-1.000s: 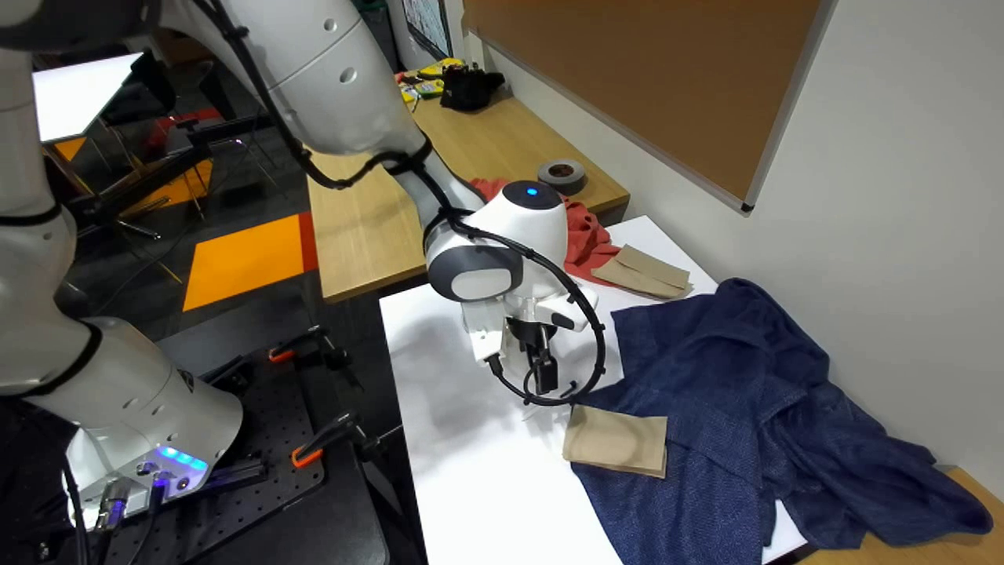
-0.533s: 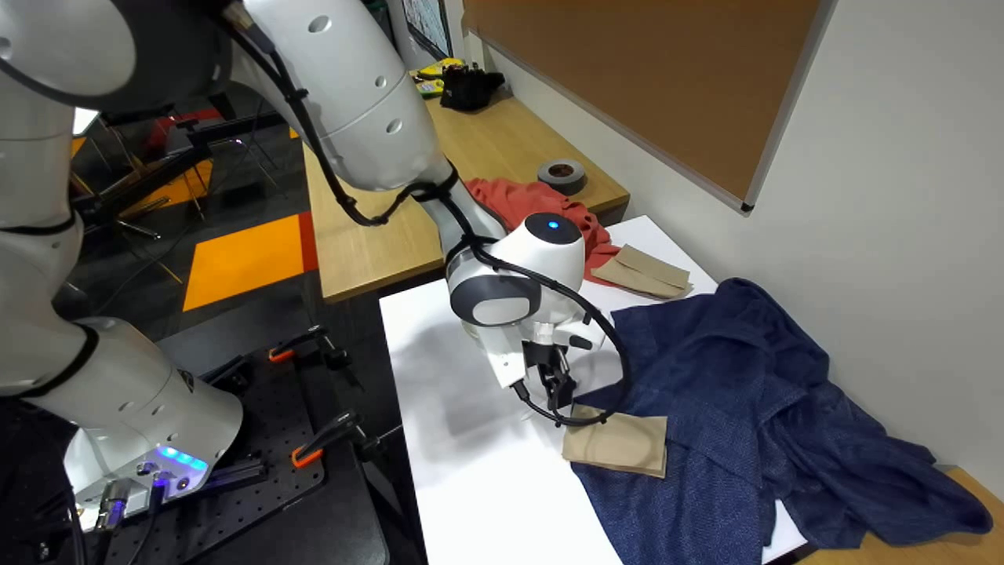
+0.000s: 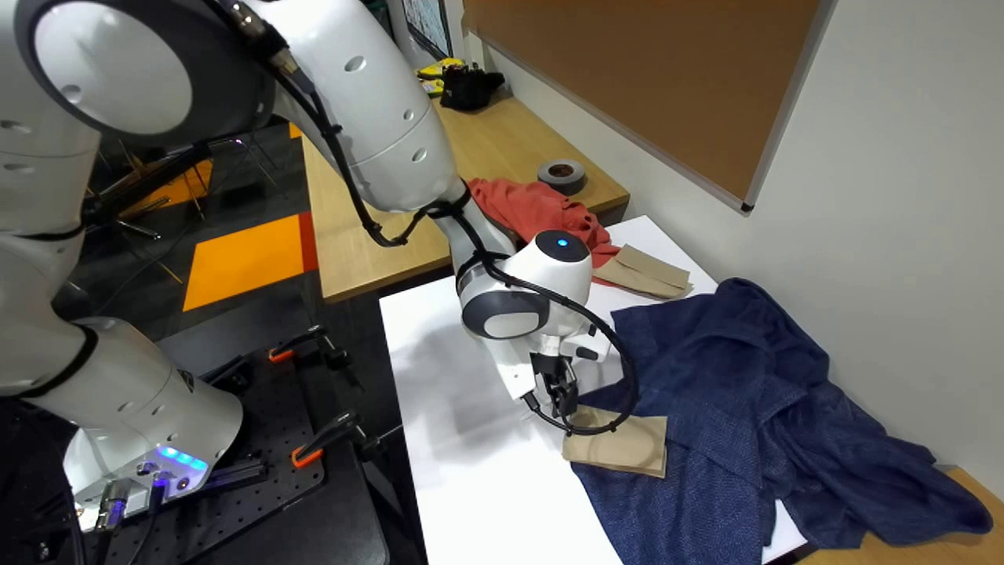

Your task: Pick the marker and put it in the bowl

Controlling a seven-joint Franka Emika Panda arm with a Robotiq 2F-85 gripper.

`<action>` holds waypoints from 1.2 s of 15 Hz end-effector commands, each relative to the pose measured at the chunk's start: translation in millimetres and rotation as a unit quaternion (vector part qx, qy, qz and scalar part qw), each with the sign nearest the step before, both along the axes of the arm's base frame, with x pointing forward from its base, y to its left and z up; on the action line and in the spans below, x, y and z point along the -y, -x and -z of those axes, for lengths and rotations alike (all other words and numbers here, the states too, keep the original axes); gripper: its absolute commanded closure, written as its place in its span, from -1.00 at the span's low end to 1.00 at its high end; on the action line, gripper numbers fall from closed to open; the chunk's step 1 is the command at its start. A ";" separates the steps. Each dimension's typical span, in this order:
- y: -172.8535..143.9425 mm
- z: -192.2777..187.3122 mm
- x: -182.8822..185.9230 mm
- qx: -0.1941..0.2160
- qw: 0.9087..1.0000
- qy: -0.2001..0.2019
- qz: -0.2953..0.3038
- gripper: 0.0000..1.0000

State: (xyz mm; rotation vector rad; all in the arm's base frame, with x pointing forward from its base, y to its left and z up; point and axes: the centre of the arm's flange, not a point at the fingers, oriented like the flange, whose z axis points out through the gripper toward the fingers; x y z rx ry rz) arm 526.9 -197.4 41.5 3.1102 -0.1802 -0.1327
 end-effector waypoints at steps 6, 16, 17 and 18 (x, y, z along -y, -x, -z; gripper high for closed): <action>-12.1 20.6 -9.0 0.008 1.000 -0.015 -0.013 -1.00; -23.3 34.8 -5.8 0.009 1.000 -0.020 -0.004 -1.00; -23.8 35.6 -5.5 0.008 1.000 -0.020 -0.004 -1.00; -24.1 36.5 -5.2 0.008 1.000 -0.020 -0.004 -0.62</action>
